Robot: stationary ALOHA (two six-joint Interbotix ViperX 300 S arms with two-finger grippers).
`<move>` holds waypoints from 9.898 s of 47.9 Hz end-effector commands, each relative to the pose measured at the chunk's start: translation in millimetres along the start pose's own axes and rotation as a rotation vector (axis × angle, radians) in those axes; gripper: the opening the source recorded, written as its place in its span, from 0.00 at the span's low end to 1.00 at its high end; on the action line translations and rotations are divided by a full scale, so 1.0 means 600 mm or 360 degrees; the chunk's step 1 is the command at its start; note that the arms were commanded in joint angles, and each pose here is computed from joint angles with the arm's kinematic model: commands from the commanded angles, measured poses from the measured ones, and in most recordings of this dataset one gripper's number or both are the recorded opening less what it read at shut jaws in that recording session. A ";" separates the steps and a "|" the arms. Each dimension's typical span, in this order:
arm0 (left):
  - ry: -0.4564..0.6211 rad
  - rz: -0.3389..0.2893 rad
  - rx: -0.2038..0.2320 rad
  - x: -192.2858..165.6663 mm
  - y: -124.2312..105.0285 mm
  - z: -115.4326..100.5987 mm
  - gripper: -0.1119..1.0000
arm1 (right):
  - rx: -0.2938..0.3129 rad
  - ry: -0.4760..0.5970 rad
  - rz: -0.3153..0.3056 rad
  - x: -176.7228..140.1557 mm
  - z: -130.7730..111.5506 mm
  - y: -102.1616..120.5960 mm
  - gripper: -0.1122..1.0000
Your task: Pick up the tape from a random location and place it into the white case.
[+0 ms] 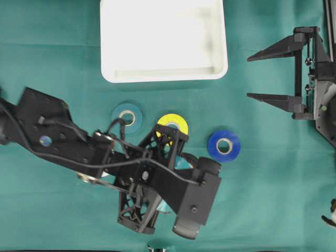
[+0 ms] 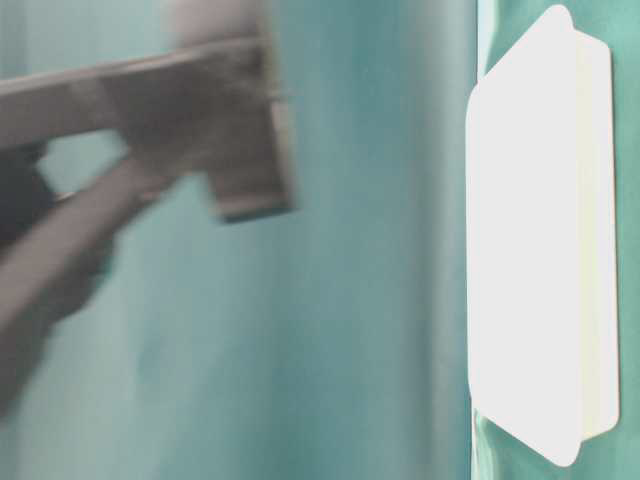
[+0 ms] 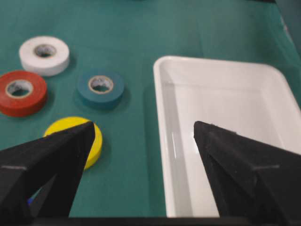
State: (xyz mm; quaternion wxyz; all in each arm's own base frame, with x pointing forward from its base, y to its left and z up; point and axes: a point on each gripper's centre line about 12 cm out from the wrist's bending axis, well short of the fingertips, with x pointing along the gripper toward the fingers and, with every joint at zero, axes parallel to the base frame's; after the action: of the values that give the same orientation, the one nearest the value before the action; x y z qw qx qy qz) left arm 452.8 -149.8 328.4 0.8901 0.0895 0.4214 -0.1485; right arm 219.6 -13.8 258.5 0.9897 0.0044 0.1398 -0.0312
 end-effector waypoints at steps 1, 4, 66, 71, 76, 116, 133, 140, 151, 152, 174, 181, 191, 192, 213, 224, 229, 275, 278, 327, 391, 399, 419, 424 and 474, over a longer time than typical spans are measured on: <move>-0.0134 0.0014 -0.0002 -0.057 0.006 0.025 0.28 | 0.0005 -0.0027 0.0000 0.000 0.012 0.000 0.93; -0.0139 0.0015 0.0001 -0.060 0.006 0.025 0.28 | 0.0002 -0.0027 0.0000 -0.001 0.012 0.000 0.93; -0.0100 0.0057 -0.0060 -0.057 0.038 0.007 0.28 | 0.0000 -0.0010 0.0000 0.000 0.010 0.000 0.93; -0.0073 0.0100 -0.0110 -0.055 0.070 -0.006 0.28 | 0.0000 -0.0005 0.0000 -0.001 0.009 0.000 0.93; -0.0048 0.0146 -0.0166 -0.056 0.103 -0.023 0.28 | 0.0000 -0.0002 0.0000 -0.001 0.009 0.000 0.93; 0.0032 0.0523 -0.0520 -0.094 0.349 -0.161 0.28 | -0.0010 0.0000 0.0000 -0.001 0.009 0.000 0.93; 0.0044 0.0582 -0.0559 -0.107 0.385 -0.180 0.28 | -0.0017 0.0020 -0.0001 -0.001 0.007 0.000 0.93; 0.0039 0.0583 -0.0557 -0.108 0.386 -0.180 0.28 | -0.0016 0.0022 -0.0003 -0.001 0.006 -0.001 0.93; 0.0042 0.0578 -0.0561 -0.106 0.386 -0.182 0.28 | -0.0020 0.0020 -0.0001 -0.001 0.007 0.000 0.93; 0.0040 0.0579 -0.0563 -0.107 0.386 -0.181 0.28 | -0.0019 0.0020 -0.0003 -0.001 0.007 -0.001 0.93; 0.0058 0.0573 -0.0566 -0.103 0.384 -0.188 0.28 | -0.0017 0.0020 -0.0001 -0.001 0.007 0.000 0.93; 0.0066 0.0568 -0.0569 -0.095 0.383 -0.193 0.28 | -0.0020 0.0020 -0.0001 -0.001 0.007 0.000 0.93; 0.0083 0.0561 -0.0568 -0.058 0.386 -0.216 0.28 | -0.0020 0.0020 -0.0001 -0.001 0.007 0.000 0.93; 0.0080 0.0561 -0.0568 -0.054 0.386 -0.219 0.28 | -0.0017 0.0022 -0.0001 0.000 0.006 0.000 0.93; 0.0143 0.0576 -0.0628 0.040 0.406 -0.312 0.28 | -0.0020 0.0029 -0.0001 0.001 0.004 0.000 0.93; 0.0147 0.0584 -0.0647 0.079 0.413 -0.345 0.28 | -0.0022 0.0034 -0.0001 0.001 0.003 0.000 0.93; 0.0129 0.0590 -0.0643 0.093 0.418 -0.349 0.28 | -0.0029 0.0032 -0.0001 0.001 0.004 0.000 0.93; 0.0146 0.0585 -0.0643 0.121 0.427 -0.357 0.99 | -0.0031 0.0037 -0.0004 0.002 0.003 -0.001 0.93; 0.0146 0.0585 -0.0643 0.121 0.427 -0.357 1.00 | -0.0032 0.0034 -0.0001 0.002 0.004 0.000 0.93; -0.0013 0.0631 -0.0609 -0.076 0.396 -0.246 0.99 | -0.0029 0.0041 -0.0002 0.000 0.006 0.000 0.93; -0.0097 0.0435 -0.0361 -0.079 0.265 -0.174 0.99 | -0.0022 0.0037 -0.0002 0.000 0.008 0.000 0.93; -0.0117 0.0360 -0.0274 -0.068 0.220 -0.155 0.99 | -0.0022 0.0039 -0.0002 0.000 0.007 0.000 0.93; -0.0121 0.0355 -0.0268 -0.084 0.208 -0.170 0.99 | -0.0004 0.0041 -0.0004 0.000 0.008 -0.001 0.93; -0.0138 0.0370 -0.0272 -0.103 0.206 -0.184 0.99 | -0.0005 0.0049 -0.0002 -0.001 0.008 0.000 0.93; -0.0600 0.0483 -0.0269 -0.193 0.117 -0.424 0.98 | -0.0015 0.0078 -0.0003 -0.010 -0.009 0.000 0.93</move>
State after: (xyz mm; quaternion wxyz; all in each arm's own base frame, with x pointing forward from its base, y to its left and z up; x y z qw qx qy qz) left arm 224.6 10.5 263.7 0.9676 0.0498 0.2475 0.0079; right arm 210.6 -13.5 253.3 0.9855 0.0006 0.1665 -0.0314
